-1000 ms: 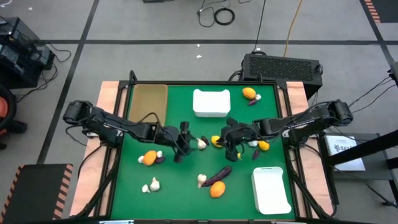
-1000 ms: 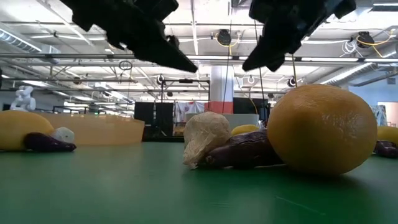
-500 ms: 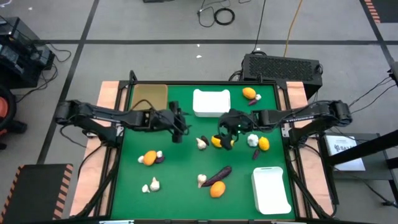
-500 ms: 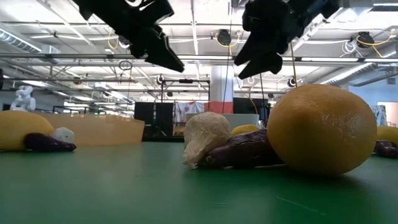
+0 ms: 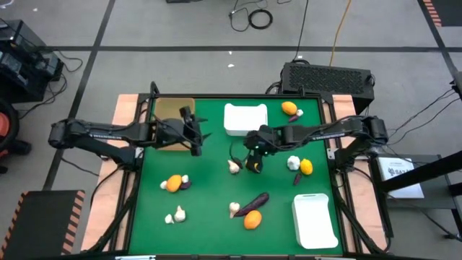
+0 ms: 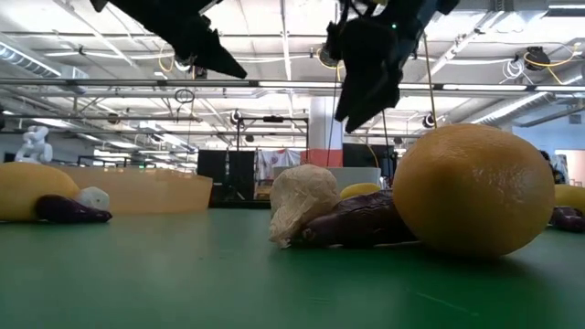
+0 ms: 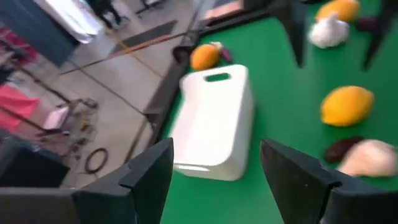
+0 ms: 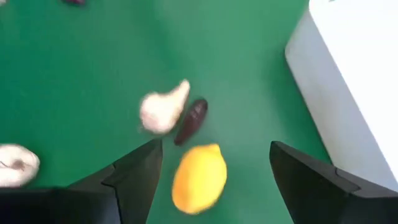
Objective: Sort produce into baskets
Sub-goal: Put the lemon into the top white bin
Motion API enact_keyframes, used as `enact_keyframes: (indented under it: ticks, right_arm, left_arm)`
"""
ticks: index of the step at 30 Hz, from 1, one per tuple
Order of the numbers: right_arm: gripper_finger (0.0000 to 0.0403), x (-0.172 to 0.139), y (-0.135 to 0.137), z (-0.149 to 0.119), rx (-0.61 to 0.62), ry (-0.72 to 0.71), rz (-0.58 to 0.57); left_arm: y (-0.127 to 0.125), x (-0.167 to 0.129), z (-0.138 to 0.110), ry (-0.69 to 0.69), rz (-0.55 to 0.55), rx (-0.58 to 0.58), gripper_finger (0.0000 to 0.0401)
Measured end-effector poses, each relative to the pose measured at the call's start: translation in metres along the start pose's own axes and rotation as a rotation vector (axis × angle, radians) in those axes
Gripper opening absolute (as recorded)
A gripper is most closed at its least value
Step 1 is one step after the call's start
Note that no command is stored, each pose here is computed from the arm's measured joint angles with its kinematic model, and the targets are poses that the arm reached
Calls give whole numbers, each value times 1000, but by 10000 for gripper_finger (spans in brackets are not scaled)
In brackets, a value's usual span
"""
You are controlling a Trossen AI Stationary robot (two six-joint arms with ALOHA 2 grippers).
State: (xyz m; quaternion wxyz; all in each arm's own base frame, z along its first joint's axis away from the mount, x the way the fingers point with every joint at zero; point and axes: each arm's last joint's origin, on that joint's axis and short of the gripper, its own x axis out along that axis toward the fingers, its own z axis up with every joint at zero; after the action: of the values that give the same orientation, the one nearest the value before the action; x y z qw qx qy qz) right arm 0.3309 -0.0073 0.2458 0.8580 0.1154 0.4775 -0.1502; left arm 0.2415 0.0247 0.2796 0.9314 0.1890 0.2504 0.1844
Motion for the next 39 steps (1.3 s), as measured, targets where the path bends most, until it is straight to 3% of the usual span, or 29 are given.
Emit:
enact_keyframes:
  ticks: [3, 7, 11, 14, 22, 32, 39]
  right_arm:
    - [288, 9, -4, 1, 37, 31, -105]
    - [288, 27, -10, -7, 128, 125, -187]
    - [288, 42, -14, -11, 245, 240, -102]
    - [288, 48, -16, -12, 263, 288, -34]
    - [288, 50, -21, -10, 269, 282, -36]
    - [288, 55, -3, -14, 223, 279, -13]
    - [288, 61, 6, -16, 215, 242, -57]
  left_arm:
    - [0, -1, -5, 48, -10, -48, 246]
    - [-11, -6, -24, 235, -65, -89, 246]
    - [-15, -16, -31, 318, -8, -151, 246]
    - [-18, -28, -32, 338, 24, -177, 246]
    - [-32, -50, -40, 294, 28, -218, 246]
    - [-37, -63, -56, 264, 24, -245, 246]
    - [-33, -71, -62, 185, 32, -300, 246]
